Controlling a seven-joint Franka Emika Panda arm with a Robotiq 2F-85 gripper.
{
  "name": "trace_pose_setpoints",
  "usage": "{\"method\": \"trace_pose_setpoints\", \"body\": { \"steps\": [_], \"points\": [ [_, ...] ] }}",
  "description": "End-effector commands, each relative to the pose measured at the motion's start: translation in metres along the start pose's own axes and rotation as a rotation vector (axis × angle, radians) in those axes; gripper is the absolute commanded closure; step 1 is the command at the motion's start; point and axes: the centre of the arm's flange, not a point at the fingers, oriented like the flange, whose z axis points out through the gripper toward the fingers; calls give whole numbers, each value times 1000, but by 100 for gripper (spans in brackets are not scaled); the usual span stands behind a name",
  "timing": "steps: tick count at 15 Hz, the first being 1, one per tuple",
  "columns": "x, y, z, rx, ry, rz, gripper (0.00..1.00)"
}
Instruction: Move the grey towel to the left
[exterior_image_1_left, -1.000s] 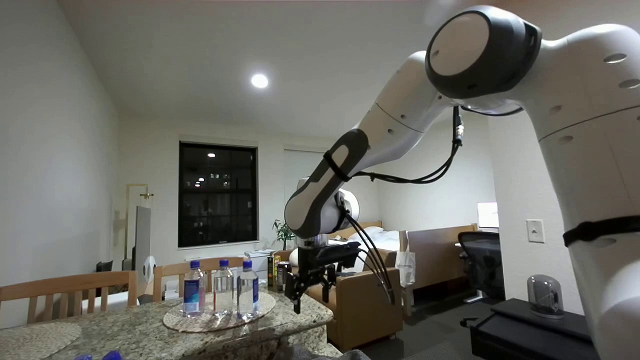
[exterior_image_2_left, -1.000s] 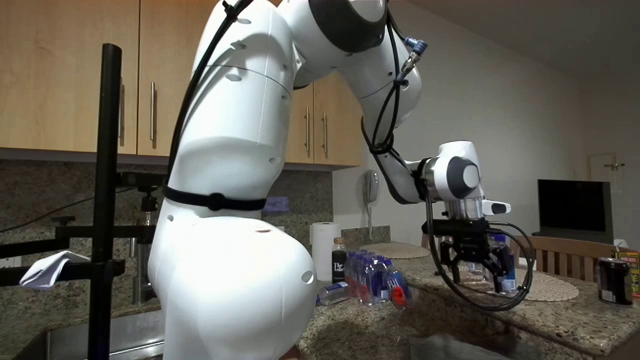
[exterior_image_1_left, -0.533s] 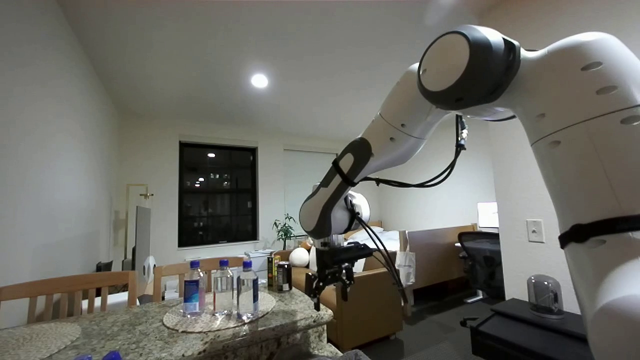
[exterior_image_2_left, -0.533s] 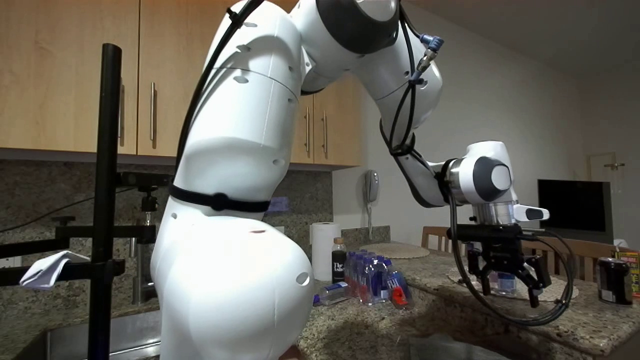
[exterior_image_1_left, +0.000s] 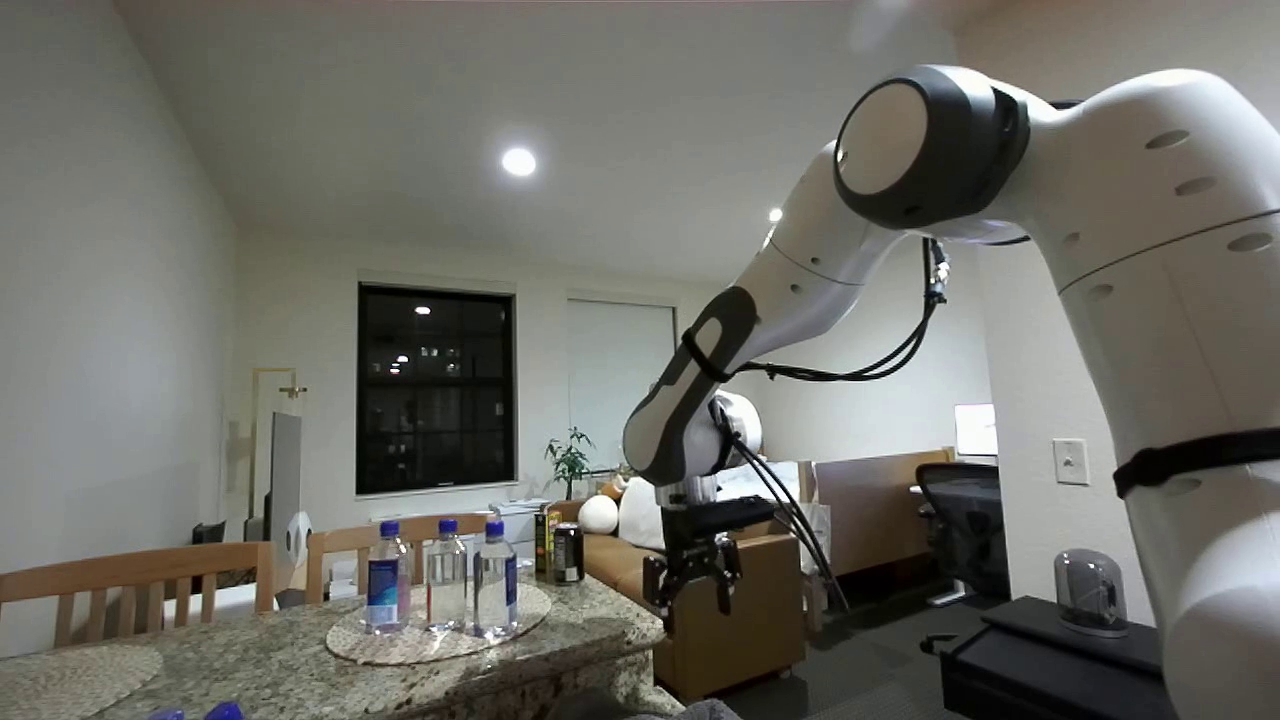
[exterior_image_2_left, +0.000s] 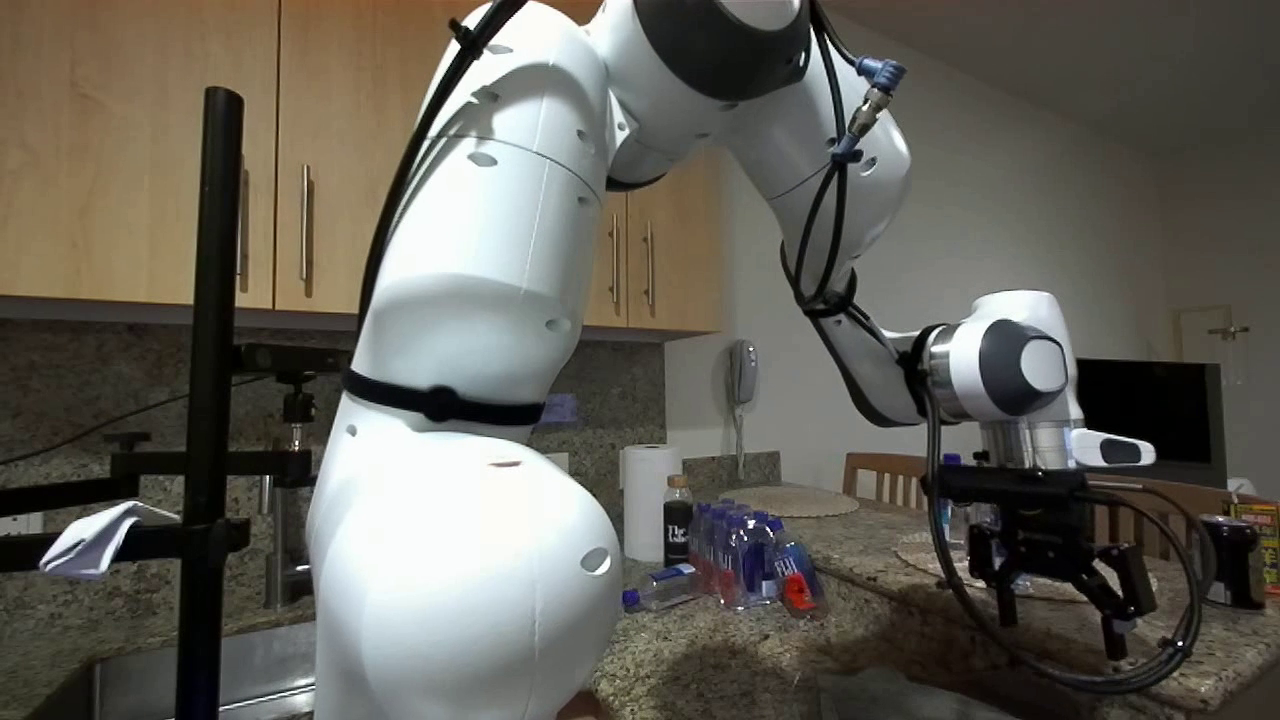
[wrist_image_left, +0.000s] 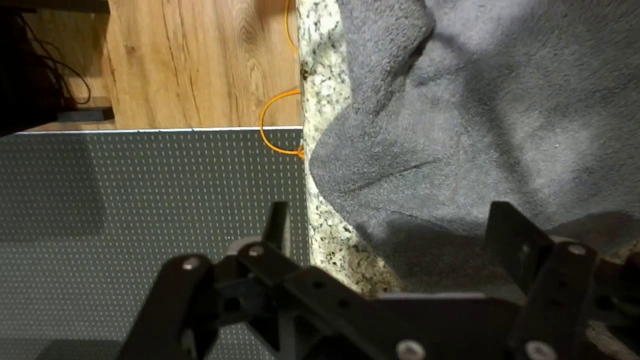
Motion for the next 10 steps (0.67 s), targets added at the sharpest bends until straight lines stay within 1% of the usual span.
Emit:
{"method": "trace_pose_setpoints", "body": {
  "steps": [1,6,10],
  "points": [
    [-10,10,22,1,-14,43,0],
    [-18,17,62,-8,-37,59,0],
    [-25,9,92,14,-97,57,0]
  ]
}}
